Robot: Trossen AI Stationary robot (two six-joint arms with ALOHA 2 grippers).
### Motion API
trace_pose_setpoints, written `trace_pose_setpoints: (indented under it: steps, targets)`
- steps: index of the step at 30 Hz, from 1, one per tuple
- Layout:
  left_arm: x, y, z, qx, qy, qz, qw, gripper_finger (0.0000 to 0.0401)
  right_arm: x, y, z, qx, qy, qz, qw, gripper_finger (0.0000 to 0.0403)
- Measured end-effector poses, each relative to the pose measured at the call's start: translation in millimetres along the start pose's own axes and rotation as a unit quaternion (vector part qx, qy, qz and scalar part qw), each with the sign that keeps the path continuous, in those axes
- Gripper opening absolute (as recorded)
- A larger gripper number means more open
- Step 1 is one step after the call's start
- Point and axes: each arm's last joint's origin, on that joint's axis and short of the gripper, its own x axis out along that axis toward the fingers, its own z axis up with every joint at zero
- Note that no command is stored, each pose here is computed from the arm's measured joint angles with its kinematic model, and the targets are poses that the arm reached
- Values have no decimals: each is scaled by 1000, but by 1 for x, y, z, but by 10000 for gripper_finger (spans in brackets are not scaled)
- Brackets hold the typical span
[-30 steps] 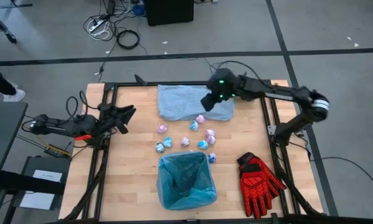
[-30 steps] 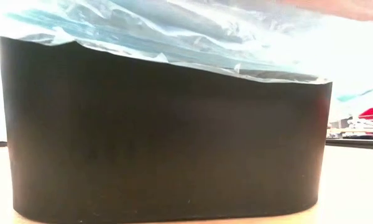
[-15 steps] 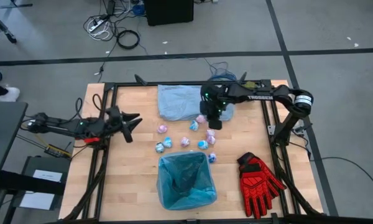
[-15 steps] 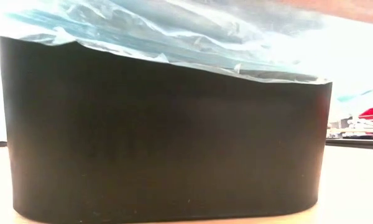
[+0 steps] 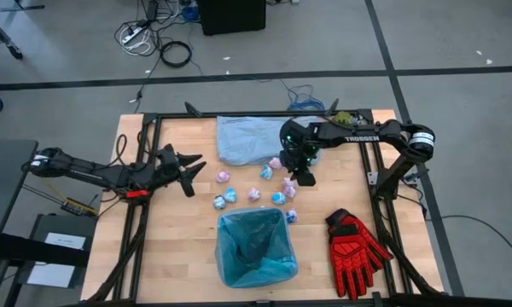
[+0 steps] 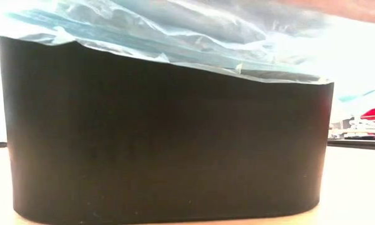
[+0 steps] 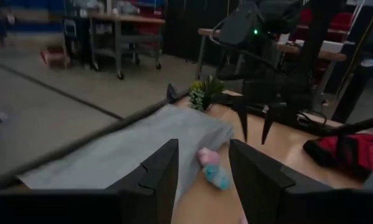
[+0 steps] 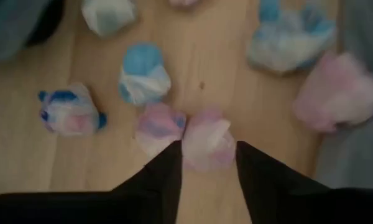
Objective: Place trash/remove bag and relplace
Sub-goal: Put the pink crumbled trash bag into the trash bin
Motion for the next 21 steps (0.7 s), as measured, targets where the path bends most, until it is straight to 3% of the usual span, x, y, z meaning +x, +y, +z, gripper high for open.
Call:
trace_pose_setpoints:
  steps: [5, 10, 17, 21]
  targets:
    - [5, -4, -1, -15, -5, -4, 1000, 152, 12, 2, -11, -1, -10, -6, 1000, 202]
    - [6, -3, -6, -3, 15, 2, 1000, 152, 23, 3, -23, 11, -15, -11, 1000, 211]
    - [6, -3, -7, -61, 18, 4, 998, 152, 30, 5, -32, 24, -16, -17, 999, 196]
    - [6, -4, -4, -75, 5, -1, 997, 152, 33, 6, -37, 37, -14, -24, 999, 161]
